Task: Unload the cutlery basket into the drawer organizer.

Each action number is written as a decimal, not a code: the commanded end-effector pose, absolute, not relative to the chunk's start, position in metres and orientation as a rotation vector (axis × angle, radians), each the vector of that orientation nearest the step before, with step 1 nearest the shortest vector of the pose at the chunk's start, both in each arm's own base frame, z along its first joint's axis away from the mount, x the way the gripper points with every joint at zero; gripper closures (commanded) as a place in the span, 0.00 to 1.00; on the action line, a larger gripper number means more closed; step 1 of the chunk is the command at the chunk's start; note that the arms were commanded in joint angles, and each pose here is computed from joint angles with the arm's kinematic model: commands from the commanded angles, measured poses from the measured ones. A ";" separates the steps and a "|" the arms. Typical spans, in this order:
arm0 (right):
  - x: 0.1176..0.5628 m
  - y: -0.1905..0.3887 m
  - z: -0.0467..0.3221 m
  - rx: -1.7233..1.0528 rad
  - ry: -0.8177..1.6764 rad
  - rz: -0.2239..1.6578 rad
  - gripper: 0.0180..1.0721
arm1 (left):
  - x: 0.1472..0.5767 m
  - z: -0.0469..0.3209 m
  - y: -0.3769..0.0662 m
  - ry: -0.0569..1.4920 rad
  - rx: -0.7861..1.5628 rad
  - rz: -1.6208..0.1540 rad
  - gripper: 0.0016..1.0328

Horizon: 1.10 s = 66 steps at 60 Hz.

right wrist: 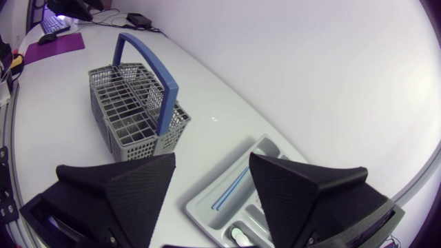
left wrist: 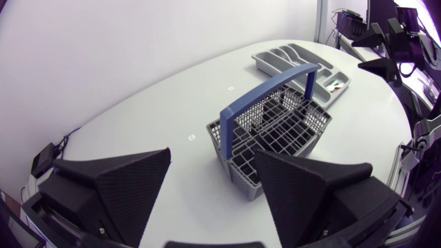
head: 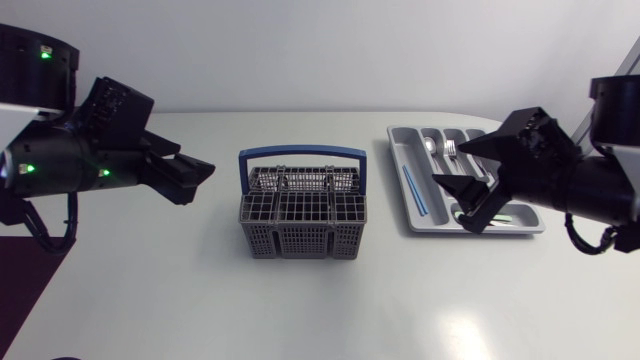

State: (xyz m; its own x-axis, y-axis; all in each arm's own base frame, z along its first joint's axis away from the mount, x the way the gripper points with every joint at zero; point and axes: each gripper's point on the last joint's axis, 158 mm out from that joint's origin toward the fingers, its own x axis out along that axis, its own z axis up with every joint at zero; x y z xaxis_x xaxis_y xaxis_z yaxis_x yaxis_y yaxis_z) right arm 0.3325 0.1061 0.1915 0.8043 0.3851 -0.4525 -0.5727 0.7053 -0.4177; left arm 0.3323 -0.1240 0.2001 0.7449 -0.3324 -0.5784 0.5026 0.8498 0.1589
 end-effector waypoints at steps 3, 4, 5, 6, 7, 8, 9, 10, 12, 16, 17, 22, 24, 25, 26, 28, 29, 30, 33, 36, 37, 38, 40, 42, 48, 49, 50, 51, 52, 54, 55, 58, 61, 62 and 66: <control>0.322 0.079 0.195 -0.571 0.328 0.452 0.04 | 0.325 0.202 -0.113 0.550 0.277 -0.432 0.04; 0.320 0.075 0.197 -0.575 0.321 0.438 0.04 | 0.325 0.202 -0.111 0.547 0.275 -0.429 0.04; 0.319 0.072 0.198 -0.580 0.315 0.428 0.04 | 0.324 0.203 -0.110 0.543 0.273 -0.424 0.04; 0.319 0.069 0.200 -0.579 0.310 0.415 0.04 | 0.324 0.203 -0.108 0.544 0.272 -0.421 0.04; 0.318 0.063 0.204 -0.578 0.300 0.389 0.04 | 0.323 0.204 -0.107 0.541 0.269 -0.416 0.04; 0.317 0.059 0.207 -0.577 0.289 0.371 0.04 | 0.323 0.205 -0.105 0.539 0.266 -0.411 0.04; 0.315 0.055 0.211 -0.576 0.278 0.355 0.04 | 0.322 0.205 -0.103 0.538 0.265 -0.406 0.04; 0.314 0.054 0.213 -0.577 0.270 0.349 0.04 | 0.322 0.204 -0.102 0.539 0.264 -0.403 0.04; 0.309 0.050 0.218 -0.578 0.250 0.329 0.04 | 0.320 0.204 -0.099 0.538 0.262 -0.397 0.04; 0.304 0.039 0.222 -0.557 0.234 0.282 0.04 | 0.317 0.206 -0.095 0.527 0.259 -0.386 0.04; 0.304 0.037 0.222 -0.548 0.233 0.275 0.04 | 0.314 0.205 -0.094 0.524 0.258 -0.384 0.04; 0.301 0.026 0.217 -0.497 0.241 0.250 0.04 | 0.308 0.205 -0.092 0.507 0.257 -0.381 0.04; 0.299 0.022 0.215 -0.477 0.243 0.244 0.04 | 0.305 0.206 -0.090 0.498 0.256 -0.377 0.04; 0.298 0.020 0.215 -0.467 0.242 0.237 0.04 | 0.304 0.207 -0.089 0.489 0.255 -0.373 0.04; 0.298 0.018 0.214 -0.459 0.239 0.231 0.04 | 0.304 0.208 -0.087 0.483 0.258 -0.370 0.04; 0.297 0.014 0.214 -0.439 0.230 0.215 0.04 | 0.303 0.210 -0.084 0.465 0.256 -0.358 0.04; 0.297 0.012 0.214 -0.431 0.224 0.206 0.04 | 0.302 0.210 -0.081 0.455 0.255 -0.350 0.04; 0.296 0.009 0.214 -0.416 0.220 0.193 0.04 | 0.302 0.211 -0.077 0.446 0.253 -0.337 0.04; 0.295 0.004 0.215 -0.366 0.216 0.172 0.04 | 0.301 0.212 -0.070 0.428 0.249 -0.313 0.04; 0.291 0.000 0.215 -0.344 0.207 0.156 0.04 | 0.298 0.213 -0.066 0.412 0.250 -0.301 0.04; 0.290 -0.002 0.214 -0.343 0.205 0.151 0.04 | 0.297 0.214 -0.065 0.408 0.248 -0.299 0.04; 0.289 -0.003 0.215 -0.344 0.196 0.146 0.04 | 0.294 0.215 -0.064 0.397 0.247 -0.296 0.04; 0.287 -0.004 0.214 -0.341 0.187 0.138 0.04 | 0.291 0.220 -0.063 0.369 0.244 -0.291 0.04; 0.285 -0.005 0.214 -0.339 0.180 0.131 0.04 | 0.287 0.223 -0.063 0.347 0.242 -0.289 0.04; 0.279 -0.007 0.215 -0.345 0.162 0.112 0.04 | 0.281 0.224 -0.058 0.324 0.243 -0.273 0.04; 0.278 -0.008 0.214 -0.345 0.160 0.107 0.04 | 0.280 0.223 -0.058 0.323 0.243 -0.273 0.04; 0.277 -0.008 0.214 -0.346 0.158 0.105 0.04 | 0.279 0.222 -0.059 0.322 0.243 -0.274 0.04; 0.275 -0.009 0.214 -0.347 0.154 0.099 0.04 | 0.278 0.219 -0.058 0.324 0.244 -0.272 0.04; 0.274 -0.009 0.214 -0.348 0.152 0.097 0.04 | 0.277 0.219 -0.058 0.323 0.243 -0.271 0.04; 0.271 -0.011 0.215 -0.352 0.144 0.083 0.04 | 0.275 0.216 -0.056 0.320 0.243 -0.267 0.04; 0.270 -0.010 0.215 -0.354 0.139 0.080 0.04 | 0.274 0.215 -0.056 0.320 0.243 -0.267 0.04; 0.265 -0.011 0.216 -0.356 0.126 0.073 0.04 | 0.271 0.214 -0.054 0.315 0.242 -0.261 0.04; 0.261 -0.011 0.216 -0.361 0.115 0.063 0.04 | 0.268 0.216 -0.053 0.289 0.239 -0.255 0.04; 0.260 -0.011 0.216 -0.362 0.111 0.061 0.04 | 0.267 0.216 -0.053 0.285 0.238 -0.255 0.04; 0.257 -0.010 0.212 -0.349 0.108 0.056 0.04 | 0.264 0.213 -0.051 0.271 0.229 -0.244 0.04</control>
State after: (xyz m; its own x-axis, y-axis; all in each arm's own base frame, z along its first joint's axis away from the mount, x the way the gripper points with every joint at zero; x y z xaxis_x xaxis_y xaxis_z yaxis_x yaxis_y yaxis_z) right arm 0.2605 -0.0080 0.2280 0.9942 0.0518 -0.0940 -0.0837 0.9221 -0.3778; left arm 0.2667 -0.0551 0.2192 0.9246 -0.2207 -0.3104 0.2938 0.9320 0.2123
